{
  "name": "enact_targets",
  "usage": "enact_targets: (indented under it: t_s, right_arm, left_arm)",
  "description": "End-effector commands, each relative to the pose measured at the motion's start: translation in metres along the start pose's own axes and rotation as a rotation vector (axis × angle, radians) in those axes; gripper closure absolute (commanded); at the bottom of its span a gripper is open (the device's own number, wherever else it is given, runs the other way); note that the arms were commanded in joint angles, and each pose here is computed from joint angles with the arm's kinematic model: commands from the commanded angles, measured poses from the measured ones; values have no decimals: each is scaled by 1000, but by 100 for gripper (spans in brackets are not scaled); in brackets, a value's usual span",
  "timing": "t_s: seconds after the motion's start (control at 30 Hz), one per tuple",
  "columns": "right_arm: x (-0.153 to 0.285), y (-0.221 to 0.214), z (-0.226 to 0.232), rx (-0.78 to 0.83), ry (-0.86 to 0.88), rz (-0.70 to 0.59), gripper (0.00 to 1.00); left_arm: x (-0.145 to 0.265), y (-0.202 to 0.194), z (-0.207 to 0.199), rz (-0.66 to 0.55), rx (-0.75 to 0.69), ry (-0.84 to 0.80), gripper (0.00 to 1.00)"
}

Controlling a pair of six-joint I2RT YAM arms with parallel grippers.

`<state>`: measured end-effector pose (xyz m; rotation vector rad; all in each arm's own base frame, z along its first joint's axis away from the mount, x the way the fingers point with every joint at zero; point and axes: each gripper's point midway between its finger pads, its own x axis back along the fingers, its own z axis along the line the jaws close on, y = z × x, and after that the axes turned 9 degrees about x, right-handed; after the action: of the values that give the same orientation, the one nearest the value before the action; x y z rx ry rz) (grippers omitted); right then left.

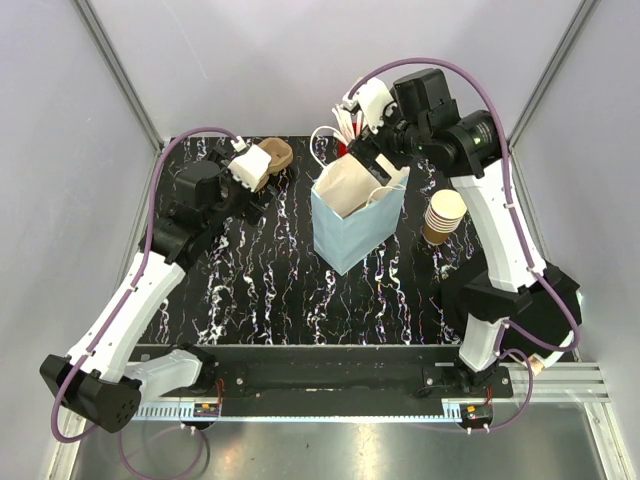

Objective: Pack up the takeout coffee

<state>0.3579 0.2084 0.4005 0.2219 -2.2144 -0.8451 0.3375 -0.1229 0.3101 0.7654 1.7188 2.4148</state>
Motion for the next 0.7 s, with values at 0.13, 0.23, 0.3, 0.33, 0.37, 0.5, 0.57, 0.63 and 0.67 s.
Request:
enact_targets:
  t_s: [0.13, 0.23, 0.3, 0.33, 0.37, 0.5, 0.57, 0.63, 0.67]
  right_arm:
    - [39, -33, 31, 77, 143, 64, 0]
    - [51, -34, 35, 132, 159, 29, 0]
    - [53, -38, 40, 157, 179, 18, 0]
    - [64, -38, 39, 181, 163, -5, 0]
    - [60, -42, 40, 189, 158, 2, 0]
    - [61, -49, 23, 147, 57, -12, 0]
    - [59, -51, 9, 85, -16, -23, 1]
    - [66, -56, -8, 13, -91, -42, 0]
    - [60, -58, -15, -9, -133, -46, 0]
  left_arm:
    - [-1, 27, 7, -71, 5, 14, 1]
    - [-3, 30, 4, -75, -4, 1, 1]
    - [-4, 32, 2, -78, -9, -9, 1]
    - [-6, 34, 0, -80, -13, -16, 1]
    - [-6, 36, -2, -83, -19, -21, 1]
    - [-12, 47, -14, -105, -40, -54, 1]
    - [-16, 55, -28, -118, -61, -82, 1]
    - [-23, 66, -45, -139, -93, -112, 1]
    - [-25, 70, -47, -141, -103, -98, 1]
